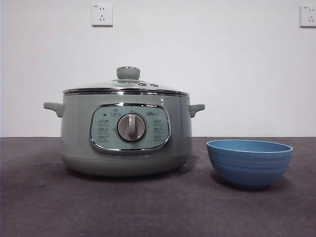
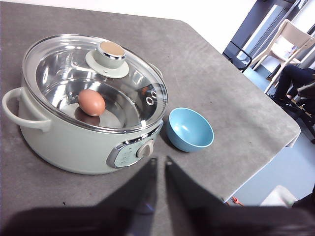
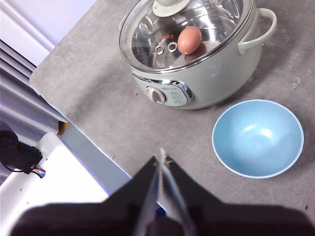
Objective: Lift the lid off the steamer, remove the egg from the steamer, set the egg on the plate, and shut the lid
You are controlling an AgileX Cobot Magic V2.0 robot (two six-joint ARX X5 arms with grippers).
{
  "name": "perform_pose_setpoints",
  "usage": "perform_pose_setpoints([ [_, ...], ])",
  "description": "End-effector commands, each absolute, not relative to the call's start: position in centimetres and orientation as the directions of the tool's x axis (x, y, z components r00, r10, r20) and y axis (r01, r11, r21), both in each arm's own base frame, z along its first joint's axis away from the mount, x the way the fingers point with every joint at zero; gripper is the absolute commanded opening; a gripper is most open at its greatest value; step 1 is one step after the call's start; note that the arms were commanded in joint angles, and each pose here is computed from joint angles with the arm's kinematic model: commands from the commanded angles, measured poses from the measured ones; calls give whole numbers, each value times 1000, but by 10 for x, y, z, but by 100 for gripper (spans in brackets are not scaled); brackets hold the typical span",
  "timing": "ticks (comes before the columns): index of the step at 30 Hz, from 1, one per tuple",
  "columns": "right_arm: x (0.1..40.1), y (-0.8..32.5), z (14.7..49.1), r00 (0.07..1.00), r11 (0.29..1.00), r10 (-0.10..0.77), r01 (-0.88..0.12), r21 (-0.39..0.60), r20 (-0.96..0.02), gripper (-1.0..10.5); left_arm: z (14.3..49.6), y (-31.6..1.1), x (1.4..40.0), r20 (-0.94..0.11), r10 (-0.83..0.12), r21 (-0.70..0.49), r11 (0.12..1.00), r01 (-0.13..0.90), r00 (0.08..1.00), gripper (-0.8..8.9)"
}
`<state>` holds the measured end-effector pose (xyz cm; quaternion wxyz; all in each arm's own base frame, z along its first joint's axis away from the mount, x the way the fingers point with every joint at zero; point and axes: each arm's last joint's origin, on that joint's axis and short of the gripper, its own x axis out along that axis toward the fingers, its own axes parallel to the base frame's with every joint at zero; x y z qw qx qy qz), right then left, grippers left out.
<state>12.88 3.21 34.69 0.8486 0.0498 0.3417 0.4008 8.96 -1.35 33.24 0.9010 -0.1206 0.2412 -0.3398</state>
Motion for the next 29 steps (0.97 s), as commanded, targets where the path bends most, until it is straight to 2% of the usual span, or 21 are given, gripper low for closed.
perform_pose_setpoints([
  [1,129,32,347,446,672,715,-652,353,-537,295,334,-14,89,-344,-675,-365,736,569,653,453],
  [2,129,32,347,447,673,715,-648,357,-538,385,334,-14,89,-344,-675,-365,737,570,653,528],
  [4,129,32,347,446,673,715,-647,358,-538,538,335,-14,89,-342,-675,-363,737,571,654,540],
  [5,129,32,347,446,673,715,-647,358,-538,558,336,-14,89,-340,-675,-361,736,572,655,540],
  [14,129,32,348,449,673,716,-649,355,-535,564,351,-15,111,-324,-693,-347,720,600,644,540],
  [21,131,33,349,462,676,717,-643,359,-522,565,374,-29,151,-310,-743,-317,669,672,594,540],
  [29,131,32,349,465,678,715,-643,356,-522,565,380,-66,211,-354,-660,-195,745,638,663,540],
])
